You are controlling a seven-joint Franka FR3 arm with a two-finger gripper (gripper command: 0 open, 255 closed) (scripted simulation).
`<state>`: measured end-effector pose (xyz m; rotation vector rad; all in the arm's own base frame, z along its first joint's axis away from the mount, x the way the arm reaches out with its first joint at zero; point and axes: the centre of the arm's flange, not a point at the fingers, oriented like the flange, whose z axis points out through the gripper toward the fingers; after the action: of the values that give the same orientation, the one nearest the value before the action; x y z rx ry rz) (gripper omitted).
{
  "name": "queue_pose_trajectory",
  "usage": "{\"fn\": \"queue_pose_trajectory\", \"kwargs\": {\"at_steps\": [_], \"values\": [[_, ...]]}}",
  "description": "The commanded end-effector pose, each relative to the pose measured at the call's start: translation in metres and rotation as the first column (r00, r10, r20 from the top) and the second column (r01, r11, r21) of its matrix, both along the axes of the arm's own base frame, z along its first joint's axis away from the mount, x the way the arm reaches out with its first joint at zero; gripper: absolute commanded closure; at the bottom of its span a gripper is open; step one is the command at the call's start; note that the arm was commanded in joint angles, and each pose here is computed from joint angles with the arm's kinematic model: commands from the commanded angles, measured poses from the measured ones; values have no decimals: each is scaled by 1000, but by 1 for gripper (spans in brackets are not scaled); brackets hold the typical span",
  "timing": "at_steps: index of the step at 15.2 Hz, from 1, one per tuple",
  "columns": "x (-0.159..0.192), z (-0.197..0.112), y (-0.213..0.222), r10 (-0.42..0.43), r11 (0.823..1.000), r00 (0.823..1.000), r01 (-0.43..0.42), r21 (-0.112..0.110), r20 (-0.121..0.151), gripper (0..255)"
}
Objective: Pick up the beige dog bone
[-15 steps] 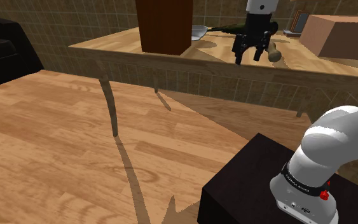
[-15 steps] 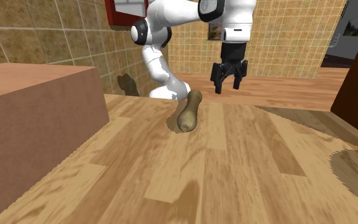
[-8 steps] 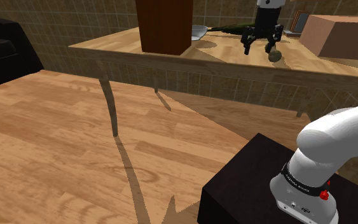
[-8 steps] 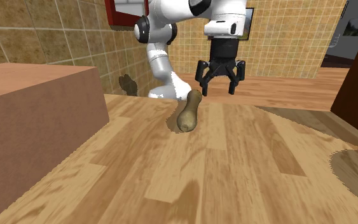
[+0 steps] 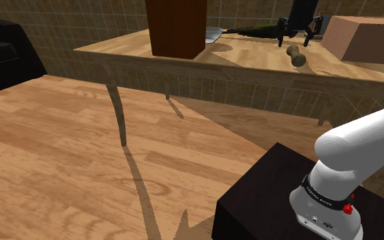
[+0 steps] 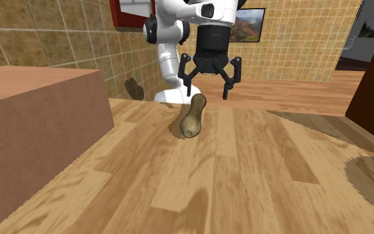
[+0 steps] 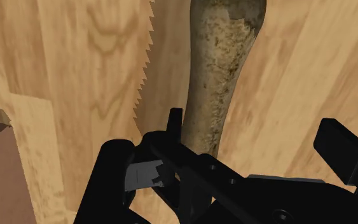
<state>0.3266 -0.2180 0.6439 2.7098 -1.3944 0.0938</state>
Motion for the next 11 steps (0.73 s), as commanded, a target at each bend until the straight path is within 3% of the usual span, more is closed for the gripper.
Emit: {"fn": "queue_pose_trajectory", "kwargs": {"at_steps": [1, 9, 10, 11], "values": [[-7, -6, -9, -35, 999, 999, 35, -5, 2, 0], [-7, -41, -9, -35, 999, 999, 35, -5, 2, 0], [-7, -41, -9, -35, 999, 999, 35, -5, 2, 255], [-7, -41, -9, -35, 999, 999, 35, -5, 2, 255]]}}
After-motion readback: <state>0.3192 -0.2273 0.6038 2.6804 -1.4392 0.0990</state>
